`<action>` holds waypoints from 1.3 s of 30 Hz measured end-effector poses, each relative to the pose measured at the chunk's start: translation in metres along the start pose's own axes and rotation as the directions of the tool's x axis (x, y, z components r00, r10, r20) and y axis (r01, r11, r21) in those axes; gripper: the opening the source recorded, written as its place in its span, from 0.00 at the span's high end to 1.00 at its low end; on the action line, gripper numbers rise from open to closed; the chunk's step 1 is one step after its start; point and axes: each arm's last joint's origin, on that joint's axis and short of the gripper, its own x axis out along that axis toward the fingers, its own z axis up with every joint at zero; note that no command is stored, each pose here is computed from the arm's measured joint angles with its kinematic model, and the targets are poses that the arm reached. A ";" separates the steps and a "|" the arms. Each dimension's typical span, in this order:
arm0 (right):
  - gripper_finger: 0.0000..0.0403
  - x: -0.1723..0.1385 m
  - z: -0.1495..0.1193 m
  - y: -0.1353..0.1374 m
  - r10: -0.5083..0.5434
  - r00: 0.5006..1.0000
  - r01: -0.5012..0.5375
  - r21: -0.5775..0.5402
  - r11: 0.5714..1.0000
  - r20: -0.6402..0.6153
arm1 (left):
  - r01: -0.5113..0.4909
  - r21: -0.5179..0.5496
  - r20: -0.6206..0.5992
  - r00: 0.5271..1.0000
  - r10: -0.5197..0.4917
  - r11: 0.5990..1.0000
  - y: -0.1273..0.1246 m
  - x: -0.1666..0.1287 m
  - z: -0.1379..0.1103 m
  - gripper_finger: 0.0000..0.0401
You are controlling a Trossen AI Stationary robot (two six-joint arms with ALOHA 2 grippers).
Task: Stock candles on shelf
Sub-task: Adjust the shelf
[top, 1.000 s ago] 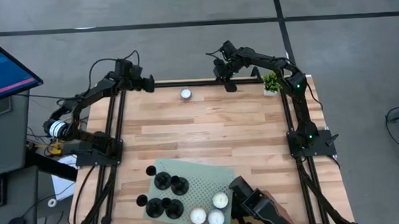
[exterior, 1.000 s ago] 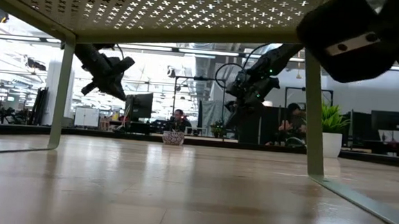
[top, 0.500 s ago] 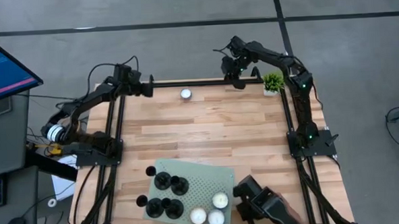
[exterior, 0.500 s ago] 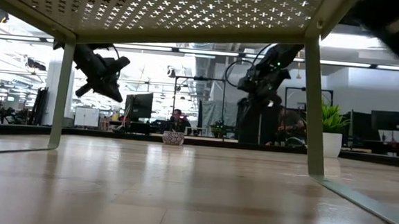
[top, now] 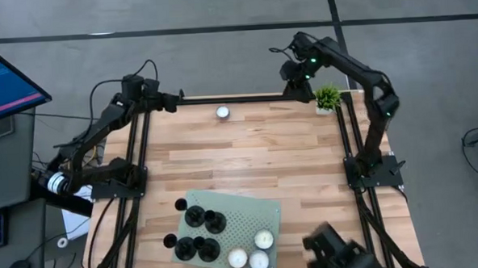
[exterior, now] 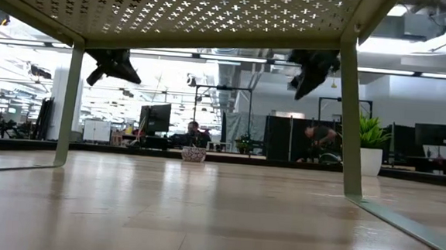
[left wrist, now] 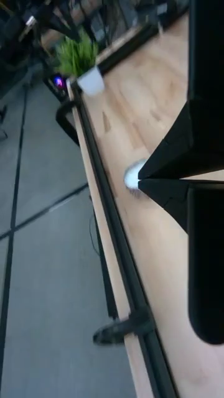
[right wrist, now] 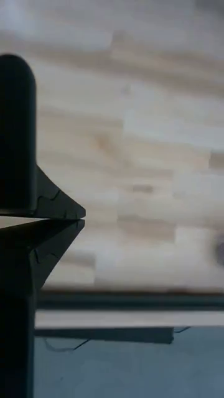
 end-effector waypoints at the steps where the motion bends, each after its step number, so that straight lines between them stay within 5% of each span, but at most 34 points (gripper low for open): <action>1: 1.00 -0.007 0.001 0.011 0.007 1.000 -0.007 0.002 1.000 0.012 | 0.018 -0.004 0.003 1.000 -0.018 1.000 -0.001 -0.002 0.000 0.99; 7: 1.00 -0.023 -0.009 0.104 0.054 0.990 -0.057 0.022 0.998 0.127 | 0.077 -0.011 0.045 0.996 -0.076 0.997 -0.010 -0.016 0.004 0.99; 17: 0.97 0.028 -0.056 0.225 0.113 0.977 -0.149 0.201 0.968 0.181 | 0.093 -0.030 0.084 0.992 -0.090 0.995 -0.015 -0.026 0.006 0.99; 23: 0.78 0.046 -0.067 0.261 0.231 0.964 -0.254 0.198 0.947 0.132 | 0.093 -0.036 0.085 0.992 -0.090 0.995 -0.015 -0.026 0.006 0.99; 30: 0.52 0.082 -0.049 0.283 0.209 0.959 -0.229 0.094 0.969 0.191 | 0.093 -0.035 0.085 0.992 -0.090 0.995 -0.015 -0.026 0.006 0.99; 39: 0.51 0.130 -0.042 0.312 0.304 0.947 -0.313 0.079 0.946 0.106 | 0.099 -0.035 0.083 0.992 -0.096 0.994 -0.015 -0.026 0.006 0.99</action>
